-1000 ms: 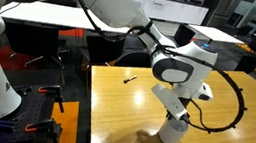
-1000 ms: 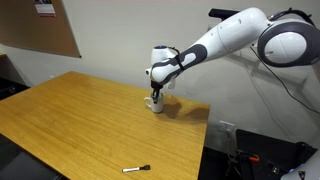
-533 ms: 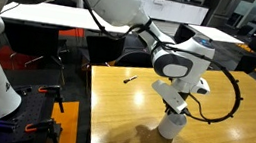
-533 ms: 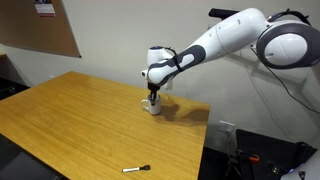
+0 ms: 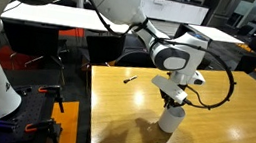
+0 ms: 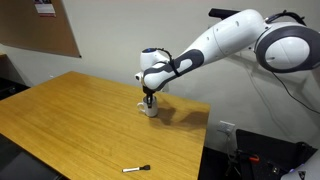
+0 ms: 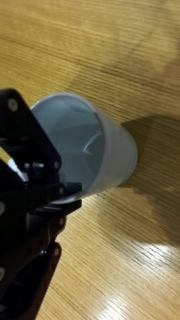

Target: Move the mug forward then put the marker inside the mug

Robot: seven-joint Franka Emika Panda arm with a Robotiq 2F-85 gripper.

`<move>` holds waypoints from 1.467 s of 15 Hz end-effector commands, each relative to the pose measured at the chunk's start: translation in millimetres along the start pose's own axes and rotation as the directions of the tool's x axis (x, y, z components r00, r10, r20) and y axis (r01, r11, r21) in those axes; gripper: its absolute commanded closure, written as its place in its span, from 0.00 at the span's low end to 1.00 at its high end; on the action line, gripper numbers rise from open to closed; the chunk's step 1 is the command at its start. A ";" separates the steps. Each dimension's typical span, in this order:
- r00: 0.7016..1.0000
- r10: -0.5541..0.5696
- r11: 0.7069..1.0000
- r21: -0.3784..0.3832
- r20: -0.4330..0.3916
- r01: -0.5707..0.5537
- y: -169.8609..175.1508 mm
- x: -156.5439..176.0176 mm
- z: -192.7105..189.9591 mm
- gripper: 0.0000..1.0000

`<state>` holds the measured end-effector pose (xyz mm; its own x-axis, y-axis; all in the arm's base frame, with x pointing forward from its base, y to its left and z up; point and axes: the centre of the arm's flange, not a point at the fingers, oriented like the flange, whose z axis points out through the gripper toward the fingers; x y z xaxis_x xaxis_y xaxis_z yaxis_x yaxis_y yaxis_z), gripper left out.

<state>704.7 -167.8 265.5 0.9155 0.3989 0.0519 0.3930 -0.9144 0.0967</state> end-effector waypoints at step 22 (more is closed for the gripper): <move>0.987 -0.161 0.987 0.002 -0.024 0.161 -38.3 35.7 -14.7 0.98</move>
<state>716.8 -118.3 265.5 0.8558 0.5150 0.0483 0.5085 -0.8548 0.1032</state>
